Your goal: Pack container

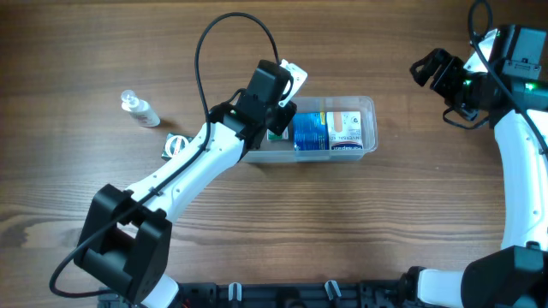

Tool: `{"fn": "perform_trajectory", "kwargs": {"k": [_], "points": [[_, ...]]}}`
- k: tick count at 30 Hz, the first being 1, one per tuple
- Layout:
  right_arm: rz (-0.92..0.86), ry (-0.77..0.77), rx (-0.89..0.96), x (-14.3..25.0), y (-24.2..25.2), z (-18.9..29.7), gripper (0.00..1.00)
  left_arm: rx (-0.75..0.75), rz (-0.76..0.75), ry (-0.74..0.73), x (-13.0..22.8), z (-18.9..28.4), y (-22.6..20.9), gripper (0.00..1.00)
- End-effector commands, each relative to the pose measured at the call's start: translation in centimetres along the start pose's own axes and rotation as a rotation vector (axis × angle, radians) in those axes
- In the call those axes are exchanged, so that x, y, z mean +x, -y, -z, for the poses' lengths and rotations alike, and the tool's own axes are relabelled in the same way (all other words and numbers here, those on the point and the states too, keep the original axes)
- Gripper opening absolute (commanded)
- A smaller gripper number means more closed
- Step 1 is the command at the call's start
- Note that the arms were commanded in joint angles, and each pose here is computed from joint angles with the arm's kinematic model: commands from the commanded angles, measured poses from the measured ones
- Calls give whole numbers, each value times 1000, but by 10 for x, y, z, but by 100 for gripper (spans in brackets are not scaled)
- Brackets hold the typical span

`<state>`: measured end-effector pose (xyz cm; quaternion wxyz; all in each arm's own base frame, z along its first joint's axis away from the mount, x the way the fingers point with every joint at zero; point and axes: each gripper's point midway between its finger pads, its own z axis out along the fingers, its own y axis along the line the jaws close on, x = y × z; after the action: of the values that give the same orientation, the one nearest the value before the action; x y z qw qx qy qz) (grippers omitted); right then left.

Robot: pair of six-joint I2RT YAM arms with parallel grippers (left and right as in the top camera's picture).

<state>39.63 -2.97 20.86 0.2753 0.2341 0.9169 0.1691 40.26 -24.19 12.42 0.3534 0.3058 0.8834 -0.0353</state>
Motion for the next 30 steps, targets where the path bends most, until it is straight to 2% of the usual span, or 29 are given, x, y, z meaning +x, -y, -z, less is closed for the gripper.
{"fn": "perform_trajectory", "kwargs": {"k": [1, 7, 13, 18, 20, 21, 22, 24, 26, 30], "points": [[3, 20, -26, -2, -7, 9, 100, 25, 20, -46, 9, -1, 3, 4], [3, 20, -25, -2, -7, 9, 100, -20, 46, -122, 26, 11, -4, 4], [3, 20, -26, -2, -7, 9, 100, -28, 125, -119, 24, 34, -7, 4], [4, 20, -25, -2, -7, 9, 100, -70, 146, -105, 21, 35, -14, 4], [4, 20, -26, -2, -7, 9, 100, -116, 168, -77, 15, 35, -22, 13], [3, 20, -26, -2, -7, 9, 100, -127, 170, -60, 11, 35, -24, 22], [3, 20, -26, -2, -7, 9, 100, -138, 176, -40, 7, 35, -27, 27], [4, 20, -26, -2, -7, 9, 100, -147, 189, -14, 1, 34, -30, 31], [3, 20, -26, -2, -7, 9, 100, -163, 289, -2, 1, 28, -39, 32], [4, 20, -25, -2, -7, 9, 100, -181, 409, -24, 12, 11, -55, 20]]}}
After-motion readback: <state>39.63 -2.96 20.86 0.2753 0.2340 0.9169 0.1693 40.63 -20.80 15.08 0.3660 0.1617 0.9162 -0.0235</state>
